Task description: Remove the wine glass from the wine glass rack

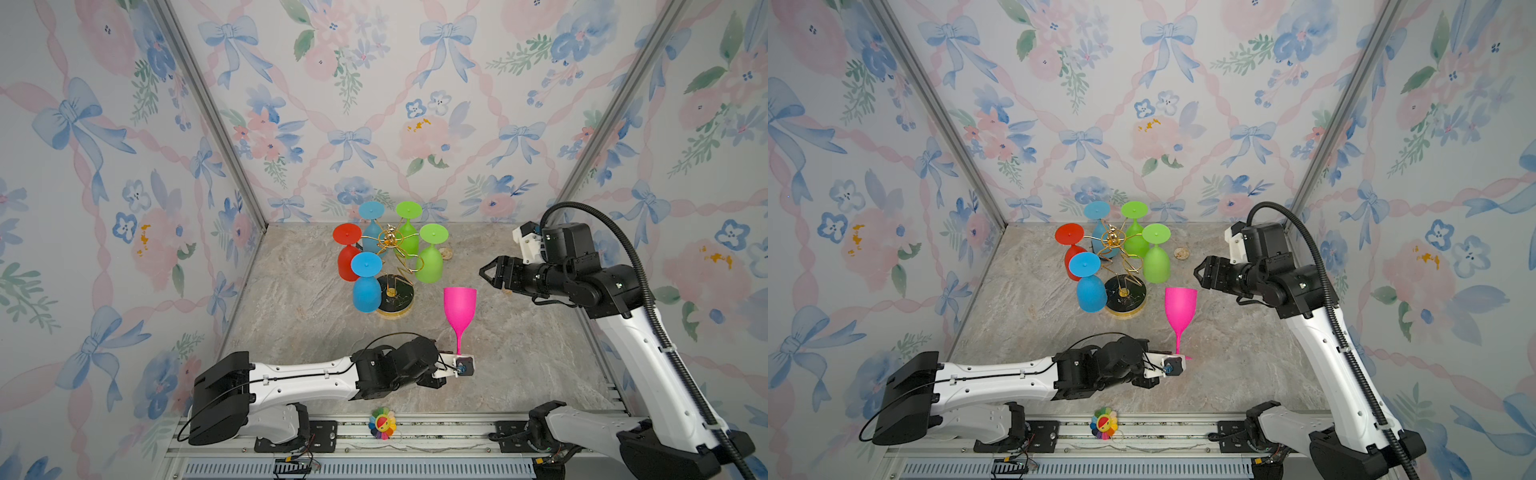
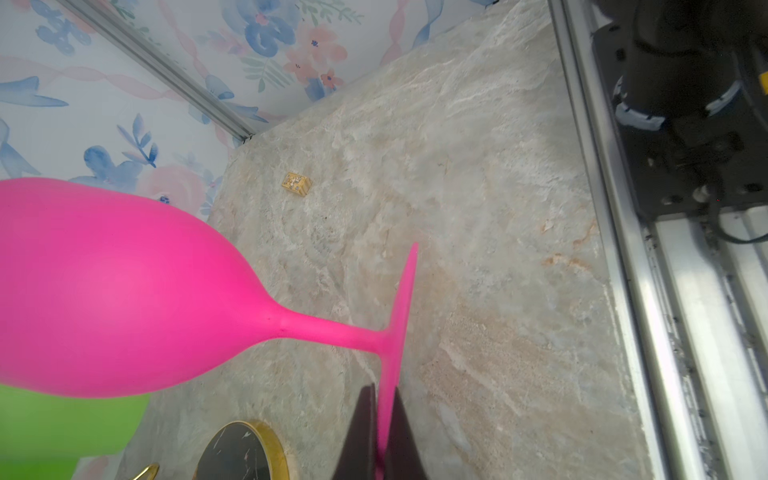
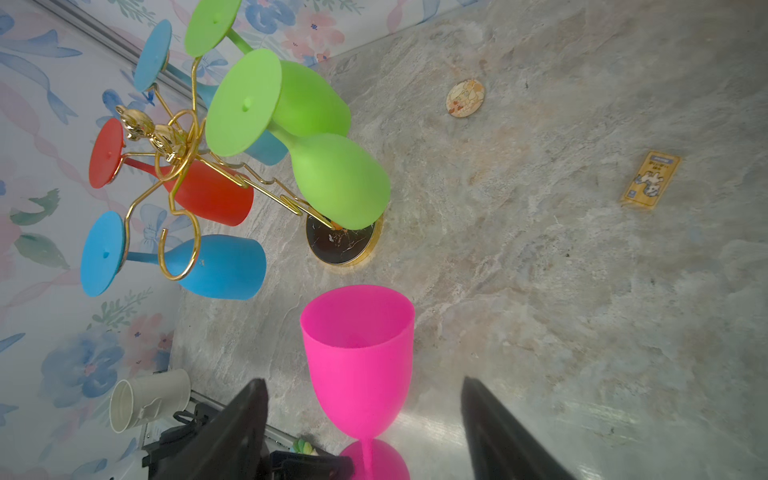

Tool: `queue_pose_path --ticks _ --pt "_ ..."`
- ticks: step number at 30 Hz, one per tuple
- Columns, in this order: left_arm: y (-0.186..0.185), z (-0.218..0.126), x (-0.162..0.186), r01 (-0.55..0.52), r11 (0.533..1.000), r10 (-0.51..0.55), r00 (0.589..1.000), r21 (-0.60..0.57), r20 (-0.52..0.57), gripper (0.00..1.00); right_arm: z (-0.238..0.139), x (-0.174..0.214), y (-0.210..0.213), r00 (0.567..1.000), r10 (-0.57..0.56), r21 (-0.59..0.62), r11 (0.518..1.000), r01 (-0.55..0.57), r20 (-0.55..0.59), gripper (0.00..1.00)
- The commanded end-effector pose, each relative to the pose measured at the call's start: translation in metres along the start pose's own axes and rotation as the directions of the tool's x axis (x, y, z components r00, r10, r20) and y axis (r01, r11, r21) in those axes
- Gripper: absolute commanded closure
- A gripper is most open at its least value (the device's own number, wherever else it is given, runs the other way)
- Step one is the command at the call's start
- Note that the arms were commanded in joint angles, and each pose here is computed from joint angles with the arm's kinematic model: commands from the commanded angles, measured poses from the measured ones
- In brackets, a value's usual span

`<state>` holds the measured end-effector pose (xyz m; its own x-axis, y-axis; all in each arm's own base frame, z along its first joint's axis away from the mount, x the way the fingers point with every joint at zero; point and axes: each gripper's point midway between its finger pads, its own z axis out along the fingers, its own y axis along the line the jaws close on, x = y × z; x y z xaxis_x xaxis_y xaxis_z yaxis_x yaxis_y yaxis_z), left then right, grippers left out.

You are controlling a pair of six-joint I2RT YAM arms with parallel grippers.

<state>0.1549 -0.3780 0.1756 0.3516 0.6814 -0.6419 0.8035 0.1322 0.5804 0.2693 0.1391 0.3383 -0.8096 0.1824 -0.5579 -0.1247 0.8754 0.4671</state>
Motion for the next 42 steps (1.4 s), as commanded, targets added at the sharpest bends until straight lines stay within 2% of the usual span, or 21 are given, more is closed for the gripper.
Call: queue_pose_path --ticks 1,6,10,12,15,24,32,42 --pt "0.015 0.001 0.011 -0.105 0.987 0.098 0.993 -0.122 -0.063 1.0 -0.009 0.017 -0.003 0.996 -0.002 0.006 1.0 0.003 -0.094 0.24" --pt "0.026 0.007 0.026 -0.243 0.927 0.209 0.967 -0.285 -0.147 1.0 0.0 0.025 -0.005 0.99 0.0 0.0 1.0 0.0 -0.144 0.24" --pt "0.028 0.012 0.033 -0.327 0.884 0.26 0.938 -0.334 -0.23 1.0 0.012 0.024 -0.005 0.984 -0.01 -0.004 1.0 0.01 -0.18 0.26" --pt "0.02 0.015 0.05 -0.397 0.86 0.309 0.905 -0.319 -0.292 1.0 0.018 0.02 -0.002 0.982 -0.012 -0.02 1.0 0.008 -0.186 0.26" --pt "0.016 0.022 0.058 -0.437 0.84 0.322 0.879 -0.323 -0.352 1.0 0.03 0.017 0.001 0.978 -0.012 -0.037 0.999 0.004 -0.209 0.26" --pt "0.026 0.023 0.062 -0.493 0.773 0.317 0.846 -0.399 -0.43 1.0 0.05 0.015 -0.011 0.963 -0.007 -0.002 1.0 0.006 -0.268 0.32" --pt "0.027 0.029 0.072 -0.582 0.709 0.336 0.775 -0.398 -0.536 1.0 0.062 0.014 -0.008 0.955 0.018 -0.025 0.999 -0.026 -0.295 0.39" --pt "0.036 0.021 0.068 -0.589 0.681 0.323 0.776 -0.436 -0.542 1.0 0.082 0.017 -0.006 0.94 0.04 -0.026 0.998 -0.052 -0.339 0.47"
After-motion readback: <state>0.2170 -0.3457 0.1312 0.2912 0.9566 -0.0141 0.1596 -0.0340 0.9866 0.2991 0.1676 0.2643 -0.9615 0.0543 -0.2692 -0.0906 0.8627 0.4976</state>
